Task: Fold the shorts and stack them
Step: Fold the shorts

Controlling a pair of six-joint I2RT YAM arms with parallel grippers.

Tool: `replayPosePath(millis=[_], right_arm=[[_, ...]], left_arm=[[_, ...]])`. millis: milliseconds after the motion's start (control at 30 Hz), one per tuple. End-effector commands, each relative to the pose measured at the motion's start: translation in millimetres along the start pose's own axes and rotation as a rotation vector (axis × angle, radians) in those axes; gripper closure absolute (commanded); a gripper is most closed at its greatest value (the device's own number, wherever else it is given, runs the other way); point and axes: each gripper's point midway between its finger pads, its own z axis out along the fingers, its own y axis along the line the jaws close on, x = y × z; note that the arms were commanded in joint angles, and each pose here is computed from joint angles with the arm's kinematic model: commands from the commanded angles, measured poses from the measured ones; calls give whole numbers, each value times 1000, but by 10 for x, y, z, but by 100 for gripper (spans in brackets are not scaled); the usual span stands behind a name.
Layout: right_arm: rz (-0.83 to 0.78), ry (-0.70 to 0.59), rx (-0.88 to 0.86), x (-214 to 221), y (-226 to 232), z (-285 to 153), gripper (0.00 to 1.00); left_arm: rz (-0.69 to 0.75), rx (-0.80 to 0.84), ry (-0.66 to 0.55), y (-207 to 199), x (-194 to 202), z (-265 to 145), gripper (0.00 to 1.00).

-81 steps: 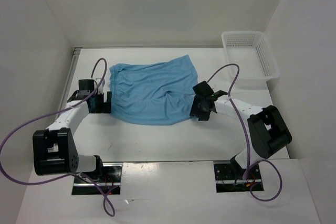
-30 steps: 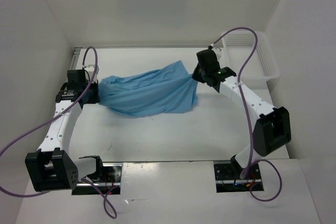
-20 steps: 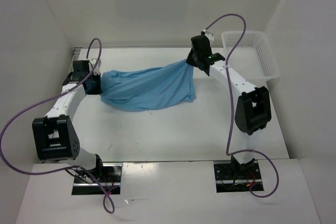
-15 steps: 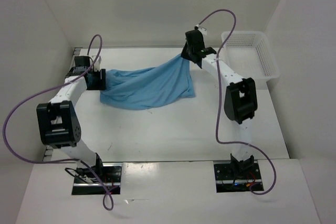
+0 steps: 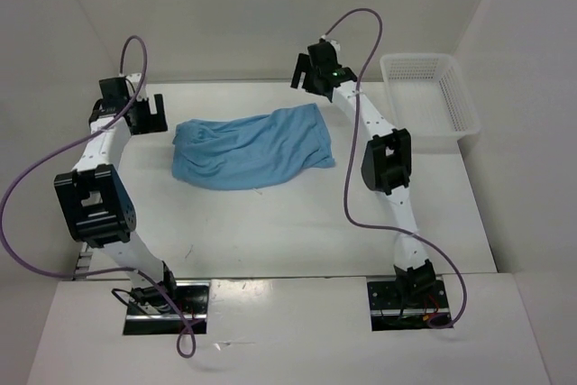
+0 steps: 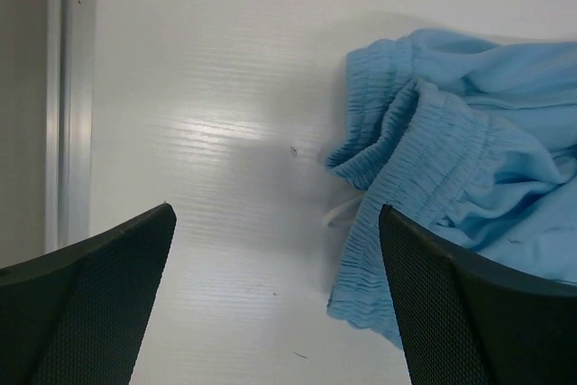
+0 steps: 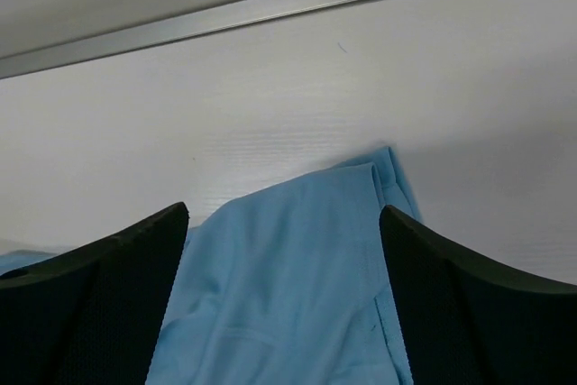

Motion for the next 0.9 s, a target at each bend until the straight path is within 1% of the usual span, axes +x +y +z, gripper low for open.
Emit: replayPosePath(millis=[0, 33, 67, 100, 133, 167, 200, 267, 300, 333, 367, 433, 467, 500, 533, 567, 600, 633, 667, 700, 733, 767, 833, 867], right_arm=[[-50, -38, -14, -190, 51, -520, 7], [-56, -53, -22, -187, 27, -601, 5], [-29, -174, -102, -579, 197, -988, 2], [-36, -107, -79, -252, -34, -920, 0], [-36, -102, -121, -221, 6, -1034, 0], [-30, -115, -120, -234, -80, -1189, 0], [-64, -105, -123, -183, -106, -1216, 0], [-77, -48, -103, 36, -162, -1181, 0], [-81, -26, -92, 114, -203, -1167, 0], [-70, -8, -94, 185, -215, -1152, 0], [-66, 34, -84, 358, -272, -1076, 0], [-58, 84, -134, 521, -205, -998, 2], [-57, 100, -162, 591, -170, -956, 3], [-58, 131, -180, 714, -157, -860, 7], [-59, 159, -195, 809, -149, -815, 9], [-55, 180, -243, 849, -6, -808, 13], [-55, 214, -239, 990, -35, -688, 17], [-64, 241, -235, 1097, -10, -659, 30], [-73, 258, -250, 1184, 64, -642, 37], [-74, 272, -243, 1249, 38, -596, 42], [-72, 301, -235, 1399, 39, -535, 46], [-74, 306, -222, 1440, 6, -498, 51], [-35, 318, -164, 1546, -100, -413, 53], [-36, 329, -157, 1628, -147, -403, 56]], left_arm=[[27, 62, -114, -173, -351, -320, 0], [36, 56, -131, -200, -398, -349, 0], [43, 62, -138, -245, -395, -362, 0], [55, 120, -134, -390, -348, -334, 0], [60, 143, -160, -430, -390, -316, 0], [86, 192, -167, -632, -384, -302, 0], [98, 207, -166, -719, -379, -303, 0], [134, 265, -138, -1015, -301, -165, 0], [144, 279, -122, -1102, -272, -132, 0], [155, 293, -106, -1188, -236, -105, 6], [163, 306, -81, -1265, -159, -31, 12], [182, 385, -81, -1483, -107, 5, 29], [185, 422, -56, -1569, 26, 71, 49], [187, 450, -64, -1615, 39, 103, 57], [195, 474, -53, -1700, 84, 113, 64], [198, 470, -32, -1724, 153, 179, 74], [204, 465, -20, -1753, 196, 215, 77], [205, 445, 15, -1747, 305, 301, 80], [212, 452, 30, -1800, 365, 334, 81], [211, 438, 44, -1776, 409, 386, 81], [211, 427, 48, -1762, 412, 429, 84], [198, 398, 67, -1661, 457, 540, 86], [188, 356, 81, -1541, 507, 653, 92], [178, 319, 79, -1432, 466, 737, 94]])
